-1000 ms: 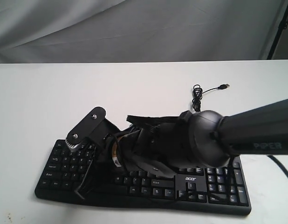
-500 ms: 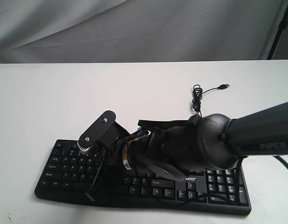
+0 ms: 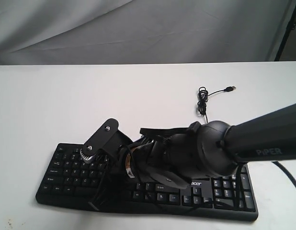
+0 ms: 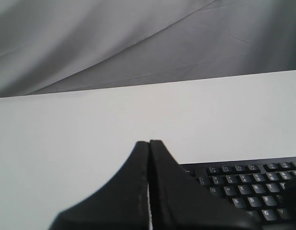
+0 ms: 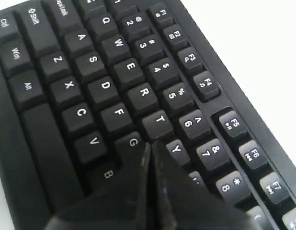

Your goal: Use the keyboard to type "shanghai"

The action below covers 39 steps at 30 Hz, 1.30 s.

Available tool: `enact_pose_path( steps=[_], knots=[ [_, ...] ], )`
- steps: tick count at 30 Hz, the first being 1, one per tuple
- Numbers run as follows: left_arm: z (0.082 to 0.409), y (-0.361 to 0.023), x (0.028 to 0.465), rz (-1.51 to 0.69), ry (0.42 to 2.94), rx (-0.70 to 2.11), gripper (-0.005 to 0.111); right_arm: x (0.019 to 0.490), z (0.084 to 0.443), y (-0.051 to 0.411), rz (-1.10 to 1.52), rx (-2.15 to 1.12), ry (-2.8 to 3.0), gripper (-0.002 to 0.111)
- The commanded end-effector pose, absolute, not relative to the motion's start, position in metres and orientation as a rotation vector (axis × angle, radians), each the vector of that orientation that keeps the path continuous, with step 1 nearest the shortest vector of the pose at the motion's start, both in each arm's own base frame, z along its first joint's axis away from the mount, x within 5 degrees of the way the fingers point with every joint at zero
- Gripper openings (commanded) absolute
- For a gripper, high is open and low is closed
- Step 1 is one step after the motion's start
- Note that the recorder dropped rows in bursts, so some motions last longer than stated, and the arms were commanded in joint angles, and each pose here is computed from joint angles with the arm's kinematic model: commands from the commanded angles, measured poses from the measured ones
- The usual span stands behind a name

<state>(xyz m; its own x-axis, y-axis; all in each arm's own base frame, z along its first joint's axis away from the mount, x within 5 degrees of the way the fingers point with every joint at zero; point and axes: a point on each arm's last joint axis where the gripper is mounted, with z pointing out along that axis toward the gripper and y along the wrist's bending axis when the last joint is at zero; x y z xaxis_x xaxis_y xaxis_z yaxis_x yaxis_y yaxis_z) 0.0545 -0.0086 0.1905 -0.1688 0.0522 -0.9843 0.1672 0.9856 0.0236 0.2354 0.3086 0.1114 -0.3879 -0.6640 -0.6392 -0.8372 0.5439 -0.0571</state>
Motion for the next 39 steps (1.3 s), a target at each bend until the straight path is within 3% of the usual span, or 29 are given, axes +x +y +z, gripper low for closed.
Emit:
enact_pose_path(
  steps=[1,7,16,39],
  knots=[
    [0.190,-0.009,0.054,-0.107,1.736,0.165,0.000,0.238,0.128,0.315,0.375,-1.199,2.125,0.000],
    [0.190,-0.009,0.054,-0.107,1.736,0.165,0.000,0.242,0.156,0.349,0.368,-1.254,2.018,0.000],
    [0.190,-0.009,0.054,-0.107,1.736,0.165,0.000,0.249,0.137,0.393,0.333,-1.324,2.014,0.000],
    [0.190,-0.009,0.054,-0.107,1.736,0.165,0.000,0.247,0.121,0.399,0.345,-1.330,2.035,0.000]
  ],
)
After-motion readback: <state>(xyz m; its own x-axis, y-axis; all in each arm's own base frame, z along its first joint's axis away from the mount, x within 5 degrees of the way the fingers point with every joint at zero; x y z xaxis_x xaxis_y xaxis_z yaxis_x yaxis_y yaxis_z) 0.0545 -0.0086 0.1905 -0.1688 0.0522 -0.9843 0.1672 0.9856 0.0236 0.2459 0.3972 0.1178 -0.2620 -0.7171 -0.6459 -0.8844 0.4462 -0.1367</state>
